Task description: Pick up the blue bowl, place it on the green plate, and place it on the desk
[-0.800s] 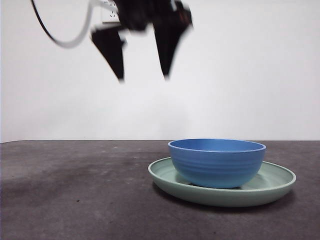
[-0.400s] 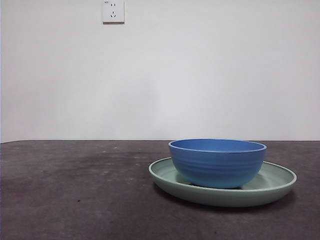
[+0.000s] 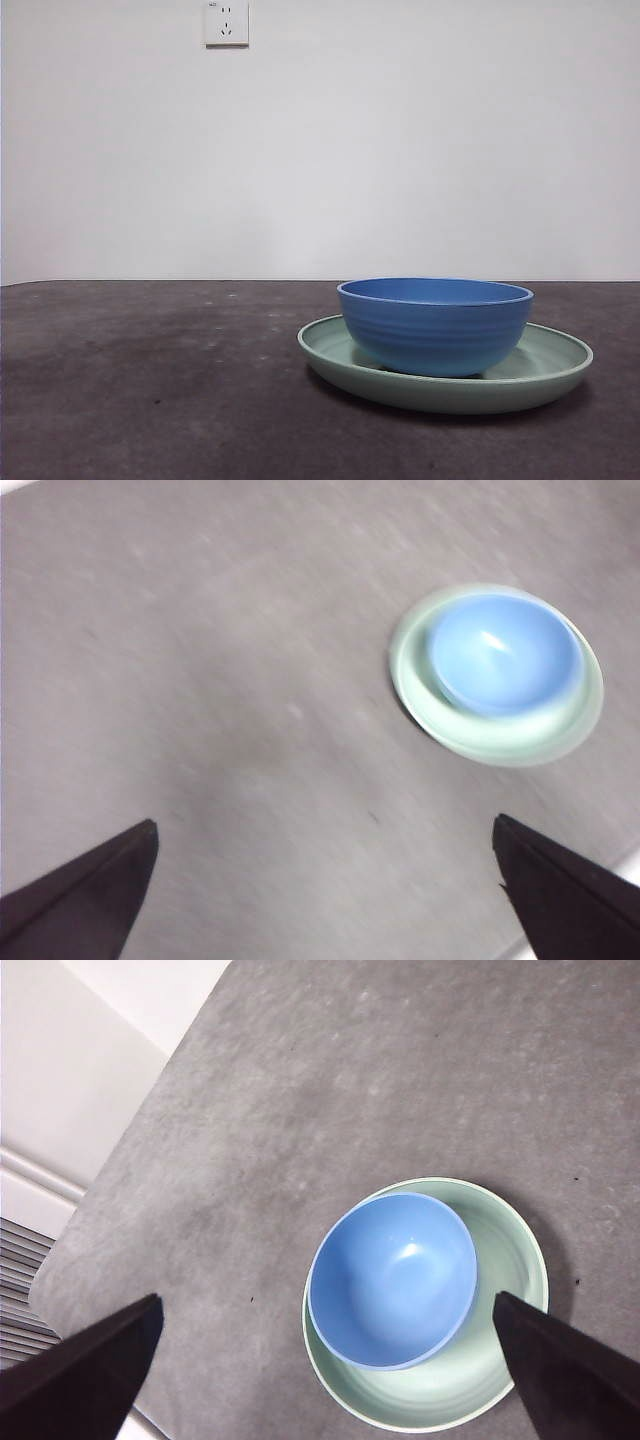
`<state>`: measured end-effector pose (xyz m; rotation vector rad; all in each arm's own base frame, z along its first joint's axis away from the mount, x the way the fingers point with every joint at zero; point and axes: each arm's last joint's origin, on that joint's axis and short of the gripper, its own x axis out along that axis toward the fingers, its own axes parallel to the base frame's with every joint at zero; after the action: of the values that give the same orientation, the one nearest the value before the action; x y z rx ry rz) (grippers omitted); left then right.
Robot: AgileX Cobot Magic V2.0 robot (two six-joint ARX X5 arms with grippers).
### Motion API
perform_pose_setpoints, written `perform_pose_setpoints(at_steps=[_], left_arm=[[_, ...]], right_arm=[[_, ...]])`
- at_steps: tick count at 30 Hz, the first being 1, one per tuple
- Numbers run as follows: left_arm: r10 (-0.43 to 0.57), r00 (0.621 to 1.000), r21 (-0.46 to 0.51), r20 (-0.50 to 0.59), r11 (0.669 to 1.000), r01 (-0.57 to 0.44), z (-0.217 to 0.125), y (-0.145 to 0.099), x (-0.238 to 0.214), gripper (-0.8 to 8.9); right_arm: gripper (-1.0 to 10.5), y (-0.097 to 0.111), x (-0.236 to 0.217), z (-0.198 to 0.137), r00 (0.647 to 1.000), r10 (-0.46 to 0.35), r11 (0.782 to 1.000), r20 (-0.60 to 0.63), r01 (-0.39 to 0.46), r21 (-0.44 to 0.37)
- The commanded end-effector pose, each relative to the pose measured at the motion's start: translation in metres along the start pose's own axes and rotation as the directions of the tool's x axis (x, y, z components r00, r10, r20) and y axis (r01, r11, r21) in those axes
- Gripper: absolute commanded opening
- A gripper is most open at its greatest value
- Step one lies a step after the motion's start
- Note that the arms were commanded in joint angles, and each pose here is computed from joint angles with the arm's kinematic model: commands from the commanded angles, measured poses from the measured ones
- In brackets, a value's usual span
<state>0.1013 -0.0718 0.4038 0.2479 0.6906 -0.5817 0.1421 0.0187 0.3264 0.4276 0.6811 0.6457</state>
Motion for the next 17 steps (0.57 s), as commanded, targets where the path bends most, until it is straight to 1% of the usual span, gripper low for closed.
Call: perform_pose_setpoints(at_steps=[1, 3, 5, 8, 12, 17], left_arm=[[-0.091, 0.995, 0.024, 0.046, 0.996, 0.090, -0.016, -0.003, 0.003, 5.62], [-0.159, 0.985, 0.014, 0.061, 0.987, 0.159, -0.029, -0.006, 0.004, 5.63], [-0.234, 0.970, -0.010, 0.061, 0.972, 0.235, -0.042, -0.008, 0.008, 5.63], [-0.302, 0.952, -0.035, 0.043, 0.952, 0.303, -0.056, -0.010, 0.012, 5.62], [-0.317, 0.948, -0.051, 0.032, 0.947, 0.319, -0.064, -0.011, 0.014, 5.63], [-0.317, 0.948, -0.049, 0.034, 0.947, 0.319, -0.064, -0.011, 0.014, 5.63]], right_arm=[[6.1, 0.002, -0.001, 0.002, 1.000, 0.008, 1.000, -0.003, -0.008, -0.006], [6.1, 0.002, -0.001, 0.002, 1.000, 0.007, 1.000, -0.008, -0.007, -0.001], [6.1, 0.002, -0.001, 0.001, 1.000, 0.005, 1.000, -0.016, -0.005, 0.006], [6.1, 0.001, -0.001, -0.002, 0.999, 0.000, 1.000, -0.036, 0.001, 0.025], [6.1, -0.001, 0.001, -0.006, 0.996, -0.015, 0.997, -0.085, 0.021, 0.069], [6.1, -0.013, 0.013, -0.009, 0.980, -0.025, 0.988, -0.199, 0.054, 0.146]])
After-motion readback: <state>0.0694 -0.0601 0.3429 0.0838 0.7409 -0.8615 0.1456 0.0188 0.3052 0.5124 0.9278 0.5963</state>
